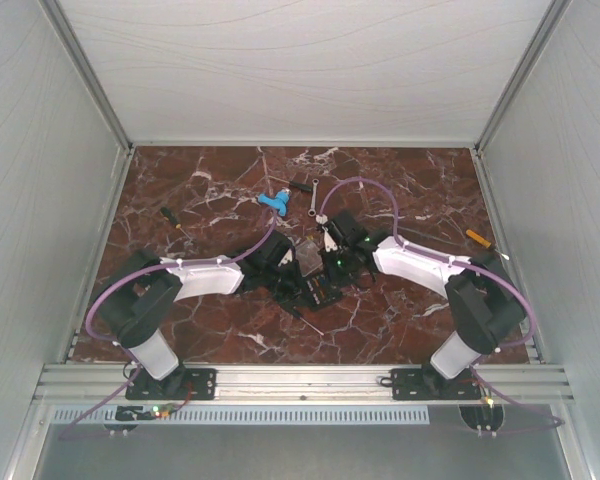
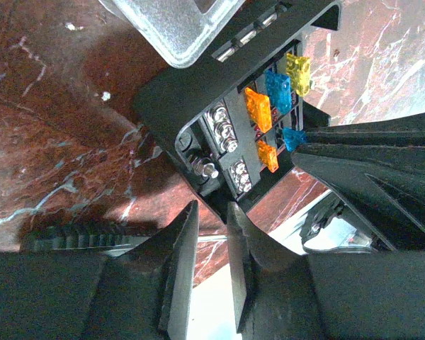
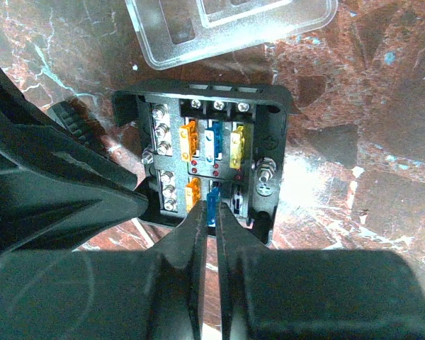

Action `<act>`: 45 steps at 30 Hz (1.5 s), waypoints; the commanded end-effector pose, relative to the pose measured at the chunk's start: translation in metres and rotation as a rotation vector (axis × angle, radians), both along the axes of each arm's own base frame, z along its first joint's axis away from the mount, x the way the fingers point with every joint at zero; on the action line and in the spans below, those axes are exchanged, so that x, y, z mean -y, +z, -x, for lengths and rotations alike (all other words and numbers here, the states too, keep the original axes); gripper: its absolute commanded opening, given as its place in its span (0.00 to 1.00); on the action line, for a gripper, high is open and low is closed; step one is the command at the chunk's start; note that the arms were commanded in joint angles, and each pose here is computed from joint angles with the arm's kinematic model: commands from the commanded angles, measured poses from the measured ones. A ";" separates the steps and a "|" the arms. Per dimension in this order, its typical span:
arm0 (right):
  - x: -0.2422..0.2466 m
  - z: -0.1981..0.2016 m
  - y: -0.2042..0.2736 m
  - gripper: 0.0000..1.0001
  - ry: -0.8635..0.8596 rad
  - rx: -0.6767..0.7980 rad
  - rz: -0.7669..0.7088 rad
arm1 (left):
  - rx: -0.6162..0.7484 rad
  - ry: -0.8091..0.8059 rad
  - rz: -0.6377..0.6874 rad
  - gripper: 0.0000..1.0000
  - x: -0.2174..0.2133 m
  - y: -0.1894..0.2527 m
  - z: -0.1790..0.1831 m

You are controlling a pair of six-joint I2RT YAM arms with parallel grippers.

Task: Snap on the fuse box
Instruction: Install the fuse at the fuse box base.

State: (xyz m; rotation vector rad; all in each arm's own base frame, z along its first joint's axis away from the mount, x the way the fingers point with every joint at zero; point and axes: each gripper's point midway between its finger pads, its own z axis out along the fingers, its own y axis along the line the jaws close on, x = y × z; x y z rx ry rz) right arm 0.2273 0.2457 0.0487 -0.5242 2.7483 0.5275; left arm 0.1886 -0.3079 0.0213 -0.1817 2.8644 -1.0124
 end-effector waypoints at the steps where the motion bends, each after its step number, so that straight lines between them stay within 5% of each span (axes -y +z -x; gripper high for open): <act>1: 0.000 -0.001 0.005 0.00 0.016 0.029 -0.018 | 0.045 0.003 0.026 0.23 0.008 0.011 -0.010; 17: 0.008 0.008 -0.005 0.00 0.105 0.244 0.102 | 0.010 0.033 0.063 0.23 0.011 0.008 -0.009; 35: 0.029 0.027 -0.047 0.00 0.081 0.174 0.242 | -0.022 0.055 0.037 0.22 0.006 -0.009 -0.007; 41: 0.015 0.026 -0.027 0.00 0.112 0.180 0.191 | -0.014 0.093 0.015 0.22 -0.004 -0.012 -0.010; 45: 0.000 0.019 0.004 0.13 0.110 0.194 0.138 | -0.003 0.097 0.014 0.22 -0.005 -0.010 -0.012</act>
